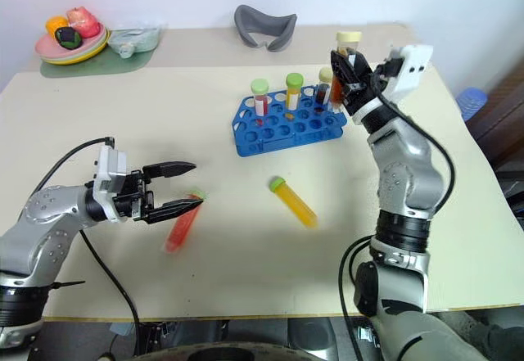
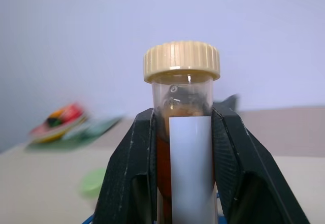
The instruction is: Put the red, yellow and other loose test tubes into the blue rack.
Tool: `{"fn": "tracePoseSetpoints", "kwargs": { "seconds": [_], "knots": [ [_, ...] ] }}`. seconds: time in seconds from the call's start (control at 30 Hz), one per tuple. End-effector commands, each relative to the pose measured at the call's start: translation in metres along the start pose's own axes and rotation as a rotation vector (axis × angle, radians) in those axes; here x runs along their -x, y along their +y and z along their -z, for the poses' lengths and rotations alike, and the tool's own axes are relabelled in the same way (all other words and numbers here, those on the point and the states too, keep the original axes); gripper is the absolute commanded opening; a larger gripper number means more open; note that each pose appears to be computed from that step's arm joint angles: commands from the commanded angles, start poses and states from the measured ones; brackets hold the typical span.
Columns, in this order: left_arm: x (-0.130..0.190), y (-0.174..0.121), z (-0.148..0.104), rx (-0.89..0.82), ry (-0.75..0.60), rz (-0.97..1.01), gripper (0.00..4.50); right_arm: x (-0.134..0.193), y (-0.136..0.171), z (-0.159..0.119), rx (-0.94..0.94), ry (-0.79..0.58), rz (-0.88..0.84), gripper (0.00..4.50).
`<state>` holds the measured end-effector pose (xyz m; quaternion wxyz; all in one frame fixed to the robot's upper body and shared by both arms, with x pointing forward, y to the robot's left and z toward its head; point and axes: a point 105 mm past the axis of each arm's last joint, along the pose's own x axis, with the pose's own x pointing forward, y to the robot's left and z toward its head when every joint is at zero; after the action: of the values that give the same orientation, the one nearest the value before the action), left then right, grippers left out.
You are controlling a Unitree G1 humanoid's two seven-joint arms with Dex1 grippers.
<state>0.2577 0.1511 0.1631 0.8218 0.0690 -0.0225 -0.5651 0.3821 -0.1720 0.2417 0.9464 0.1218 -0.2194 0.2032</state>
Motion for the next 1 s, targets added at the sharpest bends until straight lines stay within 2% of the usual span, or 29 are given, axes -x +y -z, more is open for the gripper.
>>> {"fn": "tracePoseSetpoints", "kwargs": {
  "seconds": [0.03, 0.17, 0.47, 1.0],
  "knots": [
    [0.001, 0.002, -0.010, -0.025, -0.040, -0.023, 3.84, -0.003, 0.002, -0.002, 0.044, -0.108, -0.015, 0.82],
    [0.000, 0.002, -0.010, -0.026, -0.040, -0.029, 3.84, -0.004, -0.002, 0.014, 0.064, -0.142, -0.012, 0.82],
    [0.000, -0.001, -0.014, -0.026, -0.049, -0.048, 3.84, -0.003, -0.021, 0.026, 0.050, -0.215, 0.037, 0.82],
    [-0.001, -0.001, -0.019, -0.035, -0.051, -0.054, 3.84, 0.008, -0.034, 0.067, 0.053, -0.133, 0.118, 0.82]
  ]
}}
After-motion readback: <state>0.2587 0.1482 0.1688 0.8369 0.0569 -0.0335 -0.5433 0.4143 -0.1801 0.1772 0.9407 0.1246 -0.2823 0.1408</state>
